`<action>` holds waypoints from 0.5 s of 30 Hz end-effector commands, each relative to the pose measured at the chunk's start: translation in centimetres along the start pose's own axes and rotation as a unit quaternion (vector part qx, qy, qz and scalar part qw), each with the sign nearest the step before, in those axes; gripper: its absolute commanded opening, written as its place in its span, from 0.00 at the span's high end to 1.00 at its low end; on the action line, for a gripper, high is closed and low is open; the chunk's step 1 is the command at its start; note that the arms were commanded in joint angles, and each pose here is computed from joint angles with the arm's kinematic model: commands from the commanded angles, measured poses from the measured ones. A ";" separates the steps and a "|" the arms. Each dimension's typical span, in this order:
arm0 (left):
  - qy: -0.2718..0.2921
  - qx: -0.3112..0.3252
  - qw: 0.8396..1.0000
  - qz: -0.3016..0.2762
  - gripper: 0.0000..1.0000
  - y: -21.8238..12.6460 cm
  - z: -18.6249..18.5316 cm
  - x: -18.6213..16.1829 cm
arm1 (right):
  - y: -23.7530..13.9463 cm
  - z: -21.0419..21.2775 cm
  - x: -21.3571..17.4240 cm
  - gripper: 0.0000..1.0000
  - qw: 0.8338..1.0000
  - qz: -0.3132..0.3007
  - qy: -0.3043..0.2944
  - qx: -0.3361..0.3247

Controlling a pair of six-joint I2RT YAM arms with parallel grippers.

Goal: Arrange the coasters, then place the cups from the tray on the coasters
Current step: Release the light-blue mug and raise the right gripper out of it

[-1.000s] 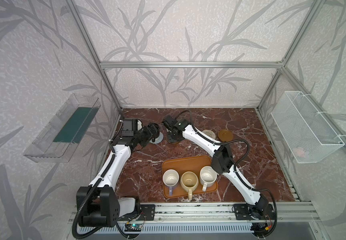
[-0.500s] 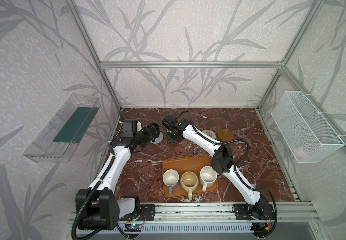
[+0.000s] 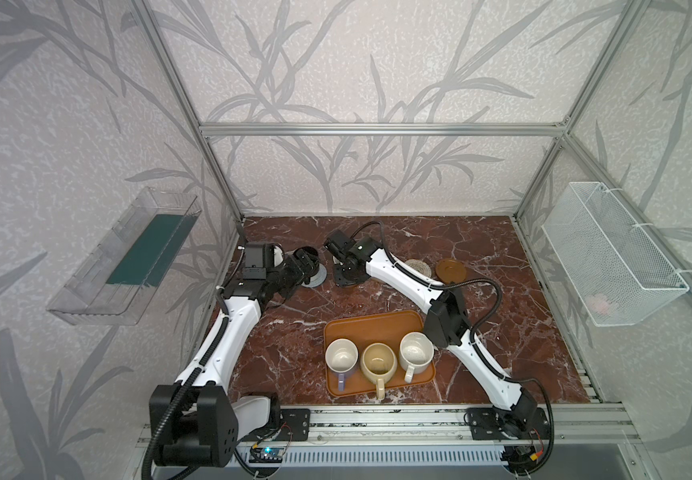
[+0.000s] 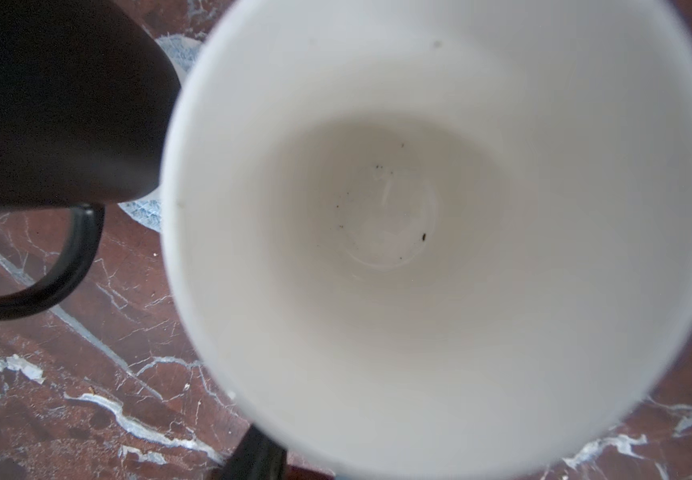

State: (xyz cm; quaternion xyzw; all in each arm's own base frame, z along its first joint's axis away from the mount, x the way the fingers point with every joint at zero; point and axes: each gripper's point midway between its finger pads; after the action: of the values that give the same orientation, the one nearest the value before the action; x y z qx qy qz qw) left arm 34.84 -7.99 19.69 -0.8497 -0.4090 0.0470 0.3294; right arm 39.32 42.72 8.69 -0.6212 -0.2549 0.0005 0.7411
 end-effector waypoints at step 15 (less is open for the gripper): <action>-0.003 -0.001 1.000 0.009 0.02 0.4 0.6 -1.5 | -3.1 1.6 0.4 0.63 0.999 -0.015 0.002 0.039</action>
State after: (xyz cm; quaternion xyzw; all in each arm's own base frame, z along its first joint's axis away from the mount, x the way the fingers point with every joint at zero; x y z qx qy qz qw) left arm 34.11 -8.89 18.21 -0.8536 -0.3957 0.0607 0.3333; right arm 38.62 43.15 9.68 -0.6057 -0.2564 0.0029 0.7533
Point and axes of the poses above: each gripper's point midway between its finger pads, its own y axis out along the fingers, its own z axis along the line the jaws close on, x = y × z, and after that the axes turned 7 degrees about -y, right-handed
